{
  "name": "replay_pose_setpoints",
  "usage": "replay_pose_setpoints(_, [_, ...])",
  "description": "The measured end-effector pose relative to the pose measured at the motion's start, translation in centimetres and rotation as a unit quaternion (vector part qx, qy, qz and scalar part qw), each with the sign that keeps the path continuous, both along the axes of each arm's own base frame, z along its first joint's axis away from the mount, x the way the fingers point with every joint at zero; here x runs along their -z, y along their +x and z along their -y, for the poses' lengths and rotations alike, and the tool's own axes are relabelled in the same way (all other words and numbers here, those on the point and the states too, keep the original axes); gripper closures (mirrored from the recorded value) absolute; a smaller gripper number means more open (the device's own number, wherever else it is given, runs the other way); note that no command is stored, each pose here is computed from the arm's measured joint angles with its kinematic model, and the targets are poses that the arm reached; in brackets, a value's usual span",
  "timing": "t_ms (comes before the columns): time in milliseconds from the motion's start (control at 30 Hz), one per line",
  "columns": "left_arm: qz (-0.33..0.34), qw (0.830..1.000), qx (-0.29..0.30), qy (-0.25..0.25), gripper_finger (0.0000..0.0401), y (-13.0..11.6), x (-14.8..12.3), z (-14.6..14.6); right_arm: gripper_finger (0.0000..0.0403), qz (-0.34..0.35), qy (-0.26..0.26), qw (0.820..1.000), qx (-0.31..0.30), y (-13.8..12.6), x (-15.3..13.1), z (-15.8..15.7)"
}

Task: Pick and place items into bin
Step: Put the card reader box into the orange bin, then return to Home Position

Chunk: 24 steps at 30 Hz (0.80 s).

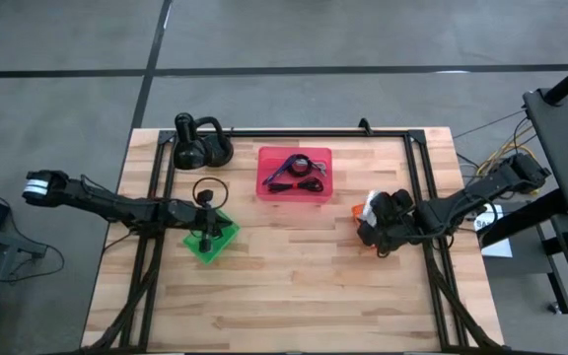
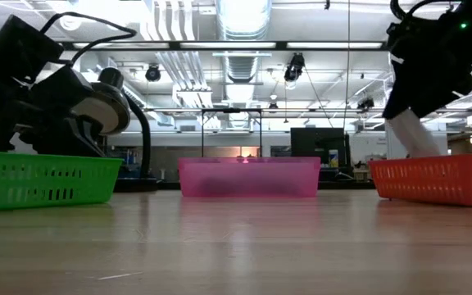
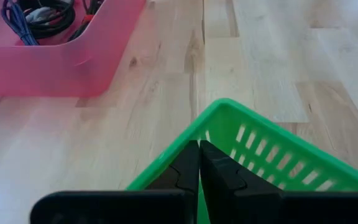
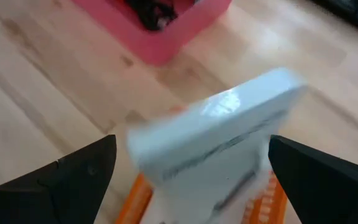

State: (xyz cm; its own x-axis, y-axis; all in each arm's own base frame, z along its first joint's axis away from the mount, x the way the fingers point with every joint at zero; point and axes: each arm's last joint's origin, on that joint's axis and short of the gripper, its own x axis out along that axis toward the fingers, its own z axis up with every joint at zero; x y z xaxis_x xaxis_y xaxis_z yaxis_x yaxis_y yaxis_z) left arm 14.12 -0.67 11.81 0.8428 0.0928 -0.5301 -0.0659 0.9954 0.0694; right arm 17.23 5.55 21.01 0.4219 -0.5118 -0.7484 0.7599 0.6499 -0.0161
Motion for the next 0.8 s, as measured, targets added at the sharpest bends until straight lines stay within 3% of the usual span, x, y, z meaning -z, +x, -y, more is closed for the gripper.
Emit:
replay_pose_setpoints(433, [0.028,1.000,-0.001,-0.002,0.0401,0.7,-0.2,0.0,0.0003,-0.012,-0.012,0.999,-0.035,0.3,-1.3,-0.1])
replay_pose_setpoints(800, [0.043,0.999,0.000,-0.003,0.0401,1.2,-0.3,0.1,0.0003,0.037,-0.114,0.990,-0.072,1.5,-6.0,-0.3])
